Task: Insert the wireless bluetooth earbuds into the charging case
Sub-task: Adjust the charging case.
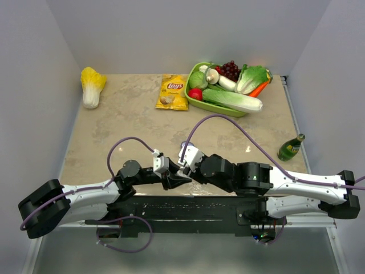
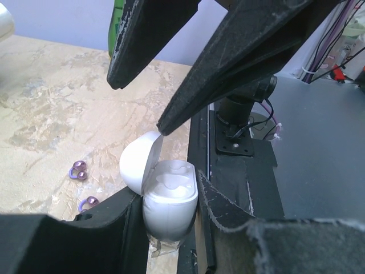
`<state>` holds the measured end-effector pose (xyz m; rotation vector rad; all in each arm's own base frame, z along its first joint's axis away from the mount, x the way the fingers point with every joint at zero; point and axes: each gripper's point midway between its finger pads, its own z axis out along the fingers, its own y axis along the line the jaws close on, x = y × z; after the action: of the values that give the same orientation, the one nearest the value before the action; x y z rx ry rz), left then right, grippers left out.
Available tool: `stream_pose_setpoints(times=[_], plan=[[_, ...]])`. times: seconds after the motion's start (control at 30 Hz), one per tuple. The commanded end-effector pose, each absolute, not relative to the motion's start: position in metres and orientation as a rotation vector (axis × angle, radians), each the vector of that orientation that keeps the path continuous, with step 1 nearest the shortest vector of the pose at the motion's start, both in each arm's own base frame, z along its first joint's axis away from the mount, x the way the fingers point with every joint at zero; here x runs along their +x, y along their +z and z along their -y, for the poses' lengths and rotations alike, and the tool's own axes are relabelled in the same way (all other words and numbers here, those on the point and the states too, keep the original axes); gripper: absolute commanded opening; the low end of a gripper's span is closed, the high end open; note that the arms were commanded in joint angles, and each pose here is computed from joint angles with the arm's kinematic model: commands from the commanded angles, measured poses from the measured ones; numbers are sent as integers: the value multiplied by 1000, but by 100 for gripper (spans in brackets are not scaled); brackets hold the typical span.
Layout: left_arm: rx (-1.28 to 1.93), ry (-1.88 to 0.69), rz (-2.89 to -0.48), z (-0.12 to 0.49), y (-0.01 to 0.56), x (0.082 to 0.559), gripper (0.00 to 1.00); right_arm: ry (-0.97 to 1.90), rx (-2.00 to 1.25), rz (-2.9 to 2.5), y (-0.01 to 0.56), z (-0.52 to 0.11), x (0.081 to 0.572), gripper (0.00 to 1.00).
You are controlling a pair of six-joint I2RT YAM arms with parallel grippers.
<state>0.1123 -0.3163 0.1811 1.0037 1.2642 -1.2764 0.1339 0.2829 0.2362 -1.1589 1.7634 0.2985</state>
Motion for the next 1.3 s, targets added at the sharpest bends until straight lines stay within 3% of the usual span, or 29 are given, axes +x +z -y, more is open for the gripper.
stream_pose_setpoints(times=[0.0, 1.27], plan=[[972, -1296, -1182, 315, 204, 111, 0, 351, -1101, -1747, 250, -287, 135, 43], [1025, -1364, -1048, 309, 220, 85, 0, 398, -1010, -1853, 234, -285, 160, 45]])
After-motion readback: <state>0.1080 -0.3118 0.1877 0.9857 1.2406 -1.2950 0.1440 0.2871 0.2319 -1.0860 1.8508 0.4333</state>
